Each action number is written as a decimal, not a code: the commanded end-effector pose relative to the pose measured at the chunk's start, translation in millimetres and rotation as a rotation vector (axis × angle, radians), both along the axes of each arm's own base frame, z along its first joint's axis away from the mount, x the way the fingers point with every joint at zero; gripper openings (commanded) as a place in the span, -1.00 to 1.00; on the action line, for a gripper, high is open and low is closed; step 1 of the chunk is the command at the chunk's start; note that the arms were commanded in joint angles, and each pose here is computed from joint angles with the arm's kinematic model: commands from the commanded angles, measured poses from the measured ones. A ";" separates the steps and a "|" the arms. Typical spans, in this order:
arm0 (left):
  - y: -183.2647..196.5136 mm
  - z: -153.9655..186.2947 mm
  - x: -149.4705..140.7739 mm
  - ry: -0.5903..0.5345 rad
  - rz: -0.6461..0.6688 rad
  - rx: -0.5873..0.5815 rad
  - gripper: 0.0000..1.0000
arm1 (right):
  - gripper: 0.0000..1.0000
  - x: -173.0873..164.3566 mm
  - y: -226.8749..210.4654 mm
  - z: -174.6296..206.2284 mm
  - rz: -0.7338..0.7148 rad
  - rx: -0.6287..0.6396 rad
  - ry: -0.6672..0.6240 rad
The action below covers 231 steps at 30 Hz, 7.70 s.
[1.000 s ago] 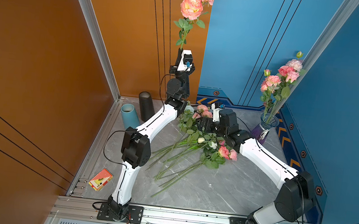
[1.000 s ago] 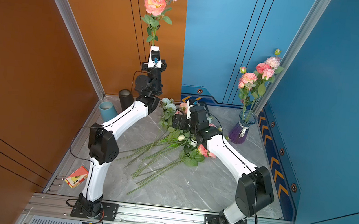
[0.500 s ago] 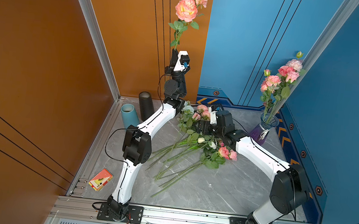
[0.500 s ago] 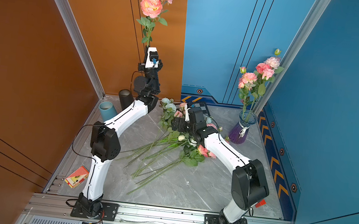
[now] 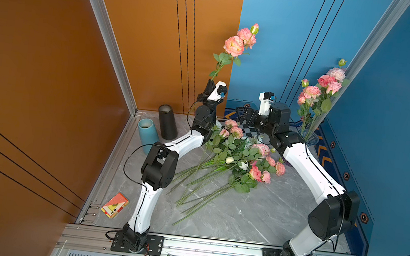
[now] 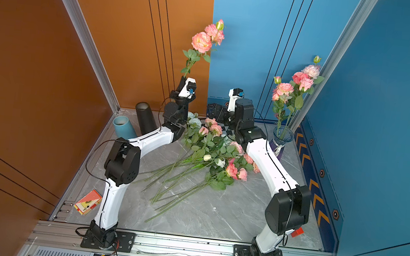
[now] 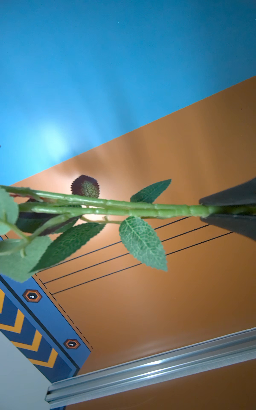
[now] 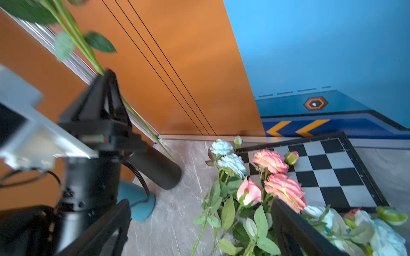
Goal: Place the pink flowers into the vase
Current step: Place the flower in the vase.
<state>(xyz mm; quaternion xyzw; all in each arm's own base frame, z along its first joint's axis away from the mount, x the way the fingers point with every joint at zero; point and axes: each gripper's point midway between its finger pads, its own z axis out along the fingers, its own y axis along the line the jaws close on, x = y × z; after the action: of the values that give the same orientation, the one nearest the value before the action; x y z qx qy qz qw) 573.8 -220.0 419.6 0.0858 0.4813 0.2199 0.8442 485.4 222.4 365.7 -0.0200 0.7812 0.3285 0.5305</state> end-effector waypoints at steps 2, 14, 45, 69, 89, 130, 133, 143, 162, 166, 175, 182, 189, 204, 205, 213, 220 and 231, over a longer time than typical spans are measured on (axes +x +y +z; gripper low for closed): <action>-14.7 39.0 -38.6 -0.121 -0.036 0.041 -1.00 | 1.00 14.2 1.8 27.5 0.010 0.103 -0.080; -68.3 -0.9 -69.3 -0.053 -0.192 0.119 -1.00 | 0.94 25.6 -16.2 49.6 -0.019 0.169 -0.179; -114.1 -40.1 -80.5 0.232 -0.496 0.016 -1.00 | 0.42 -2.2 -14.5 72.2 0.055 0.218 -0.269; -119.2 -37.6 -102.2 0.300 -0.620 -0.029 -1.00 | -0.46 17.8 18.5 61.6 0.094 0.234 -0.237; -38.6 -16.3 -120.7 0.313 -0.522 -0.060 0.98 | -1.00 44.0 37.4 89.2 0.048 0.198 -0.337; 155.1 -136.4 -201.9 0.738 -0.266 -0.617 0.97 | -1.00 6.3 136.5 219.5 0.016 0.263 -0.872; 160.3 -150.0 -209.8 0.767 -0.242 -0.627 0.97 | -1.00 -3.0 136.3 227.1 0.017 0.278 -0.899; 172.2 -176.2 -220.8 0.817 -0.201 -0.672 0.97 | -1.00 -20.2 131.6 243.0 0.023 0.288 -0.940; 175.9 -183.1 -219.8 0.819 -0.197 -0.703 0.97 | -1.00 -24.2 148.5 219.6 0.123 0.375 -0.841; 175.0 -183.7 -219.7 0.822 -0.202 -0.704 0.97 | -1.00 -25.9 152.0 217.8 0.136 0.380 -0.832; 174.8 -183.2 -221.1 0.819 -0.206 -0.710 0.97 | -1.00 -19.2 161.6 202.8 0.150 0.370 -0.796; 174.1 -183.9 -221.8 0.820 -0.210 -0.715 0.97 | -1.00 -7.6 178.0 179.8 0.160 0.350 -0.766; 172.3 -185.0 -220.8 0.824 -0.217 -0.719 0.97 | -1.00 1.8 198.8 159.2 0.179 0.292 -0.750; 166.9 -185.8 -218.1 0.834 -0.237 -0.720 0.97 | -1.00 21.3 224.8 117.2 0.192 0.207 -0.736; 166.7 -185.1 -218.1 0.833 -0.238 -0.718 0.97 | -1.00 23.0 225.8 114.6 0.191 0.207 -0.736; 164.6 -183.3 -217.8 0.833 -0.246 -0.715 0.97 | -1.00 14.4 256.1 92.1 0.211 0.194 -0.737; 160.7 -178.7 -215.6 0.829 -0.262 -0.707 0.97 | -1.00 21.2 262.6 74.8 0.193 0.180 -0.726; 153.1 -174.9 -213.7 0.833 -0.279 -0.685 0.97 | -0.96 33.6 266.8 50.9 0.141 0.186 -0.710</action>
<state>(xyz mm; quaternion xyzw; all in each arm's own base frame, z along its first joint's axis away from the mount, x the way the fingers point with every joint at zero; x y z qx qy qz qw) 357.3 -60.8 232.4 -0.0649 0.8102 -0.1092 0.5723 516.2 487.9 421.5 -0.1483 0.5158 0.4131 0.7357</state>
